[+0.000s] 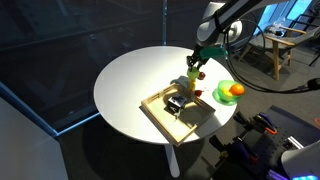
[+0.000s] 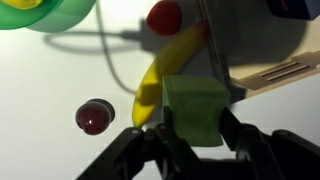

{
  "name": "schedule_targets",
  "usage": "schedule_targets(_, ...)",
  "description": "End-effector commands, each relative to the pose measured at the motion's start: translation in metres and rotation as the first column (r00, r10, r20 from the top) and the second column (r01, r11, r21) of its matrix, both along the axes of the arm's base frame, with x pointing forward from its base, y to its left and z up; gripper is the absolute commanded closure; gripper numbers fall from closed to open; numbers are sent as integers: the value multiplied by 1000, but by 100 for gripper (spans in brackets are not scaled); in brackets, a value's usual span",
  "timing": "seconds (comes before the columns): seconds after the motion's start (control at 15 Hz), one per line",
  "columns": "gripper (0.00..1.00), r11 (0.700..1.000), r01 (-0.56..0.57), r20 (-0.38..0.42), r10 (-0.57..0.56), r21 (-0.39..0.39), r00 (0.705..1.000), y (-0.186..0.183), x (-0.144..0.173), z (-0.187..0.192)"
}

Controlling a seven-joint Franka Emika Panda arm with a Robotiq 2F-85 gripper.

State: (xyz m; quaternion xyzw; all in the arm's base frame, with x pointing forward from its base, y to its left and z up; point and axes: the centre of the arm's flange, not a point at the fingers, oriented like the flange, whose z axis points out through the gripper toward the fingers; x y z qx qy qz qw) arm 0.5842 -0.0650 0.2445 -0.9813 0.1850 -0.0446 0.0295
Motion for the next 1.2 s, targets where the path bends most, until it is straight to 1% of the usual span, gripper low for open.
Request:
schedule_targets(0.0,75,999,-46,1,46,-8,999,15,-18,11)
schedule_targets(0.53,75,992,-129,-24,129,6,991,55,-32,6)
schedule_targets(1.13,75,970,-242,-31,243,30,970,91,-57,6)
